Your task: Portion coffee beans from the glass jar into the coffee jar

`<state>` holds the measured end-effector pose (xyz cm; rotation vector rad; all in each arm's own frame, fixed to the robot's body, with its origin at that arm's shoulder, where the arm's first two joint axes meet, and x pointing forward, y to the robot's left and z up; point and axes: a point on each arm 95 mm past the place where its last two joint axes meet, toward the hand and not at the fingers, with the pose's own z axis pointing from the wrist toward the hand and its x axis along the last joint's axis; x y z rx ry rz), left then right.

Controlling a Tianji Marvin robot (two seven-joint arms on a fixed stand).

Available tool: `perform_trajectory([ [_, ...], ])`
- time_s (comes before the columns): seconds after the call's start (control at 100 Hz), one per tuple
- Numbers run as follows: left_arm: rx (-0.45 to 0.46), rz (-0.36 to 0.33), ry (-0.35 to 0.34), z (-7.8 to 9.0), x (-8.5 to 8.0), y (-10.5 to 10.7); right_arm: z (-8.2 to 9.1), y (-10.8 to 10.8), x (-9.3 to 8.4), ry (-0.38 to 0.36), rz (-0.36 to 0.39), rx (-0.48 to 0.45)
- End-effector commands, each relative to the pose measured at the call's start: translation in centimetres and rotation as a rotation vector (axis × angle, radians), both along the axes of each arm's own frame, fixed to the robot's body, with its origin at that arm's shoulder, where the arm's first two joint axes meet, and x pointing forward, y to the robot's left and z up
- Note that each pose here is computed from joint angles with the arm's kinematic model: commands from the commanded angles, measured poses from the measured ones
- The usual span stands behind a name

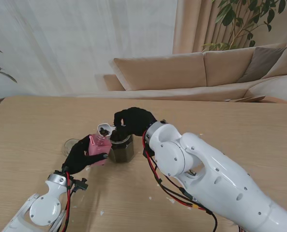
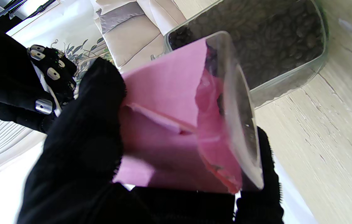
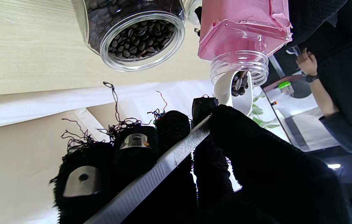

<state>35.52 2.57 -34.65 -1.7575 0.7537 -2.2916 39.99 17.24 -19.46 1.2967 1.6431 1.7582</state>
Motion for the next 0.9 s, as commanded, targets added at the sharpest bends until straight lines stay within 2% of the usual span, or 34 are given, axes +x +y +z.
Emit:
perform_trajectory([
  [0.0, -0.009, -0.014, 0.003, 0.1, -0.1, -0.6, -0.3, 0.3, -0.5, 0.001, 0.017, -0.006],
  [0.34, -0.016, -0.019, 0.008, 0.2, -0.2, -0.9, -0.8, 1.1, -1.4, -0.108, 0.031, -0.047],
  [0.72, -0.023, -0.020, 0.010, 0.2, -0.2, -1.0, -1.0, 1.9, -2.6, -0.307, 0.026, -0.113],
  [0.89, -0.024, -0.019, 0.009, 0.2, -0.2, -1.0, -1.0, 2.2, -3.1, -0.368, 0.029, -0.136],
])
